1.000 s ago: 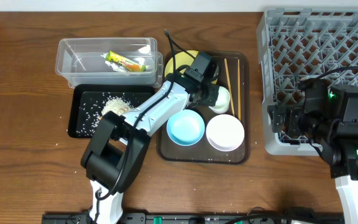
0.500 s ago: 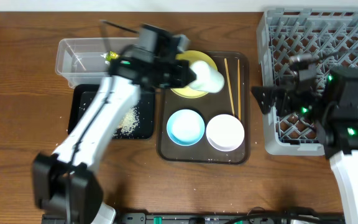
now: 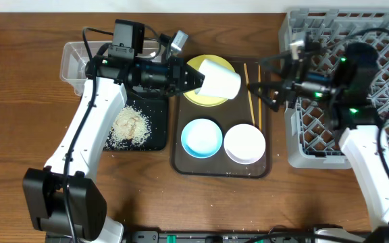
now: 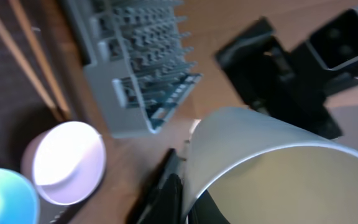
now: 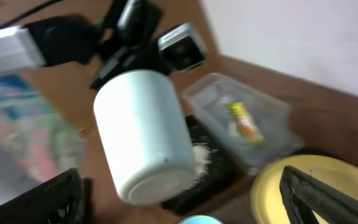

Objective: Sort waste into correct bins and load items into the dishwasher rack
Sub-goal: 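Hand the white cup from the left gripper to the right gripper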

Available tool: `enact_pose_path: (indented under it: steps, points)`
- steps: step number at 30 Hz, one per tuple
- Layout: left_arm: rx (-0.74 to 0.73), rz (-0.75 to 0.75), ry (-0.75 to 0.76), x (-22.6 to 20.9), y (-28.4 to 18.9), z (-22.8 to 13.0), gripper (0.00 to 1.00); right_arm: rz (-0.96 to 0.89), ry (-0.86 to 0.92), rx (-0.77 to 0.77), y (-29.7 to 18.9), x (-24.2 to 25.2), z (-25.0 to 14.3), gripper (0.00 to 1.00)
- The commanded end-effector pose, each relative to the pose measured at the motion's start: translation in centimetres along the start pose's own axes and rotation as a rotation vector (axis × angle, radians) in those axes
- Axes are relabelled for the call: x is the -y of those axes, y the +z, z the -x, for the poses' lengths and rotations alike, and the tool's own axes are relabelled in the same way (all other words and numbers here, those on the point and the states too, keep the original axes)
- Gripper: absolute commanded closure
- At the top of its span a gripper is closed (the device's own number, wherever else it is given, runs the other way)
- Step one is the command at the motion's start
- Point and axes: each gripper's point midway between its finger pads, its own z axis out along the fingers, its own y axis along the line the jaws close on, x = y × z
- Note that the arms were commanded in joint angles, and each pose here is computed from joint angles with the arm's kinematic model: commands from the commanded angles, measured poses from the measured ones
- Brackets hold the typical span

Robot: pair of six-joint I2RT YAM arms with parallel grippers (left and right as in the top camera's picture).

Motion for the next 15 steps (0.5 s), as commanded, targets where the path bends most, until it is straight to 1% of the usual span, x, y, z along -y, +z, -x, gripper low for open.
enact_pose_path:
  steps: [1,5,15]
  points:
    - [-0.035,-0.102,0.032,1.9,-0.2,-0.6,0.94,0.119,0.032,-0.036,1.5,-2.1,-0.5,0.01]
    - [-0.044,-0.124,0.032,2.3,-0.2,-0.7,0.94,0.159,0.014,-0.053,2.7,-3.0,-0.9,0.03]
    - [-0.043,-0.124,0.035,2.3,-0.2,-0.7,0.94,0.214,-0.014,-0.073,4.2,-4.7,-1.3,0.19]
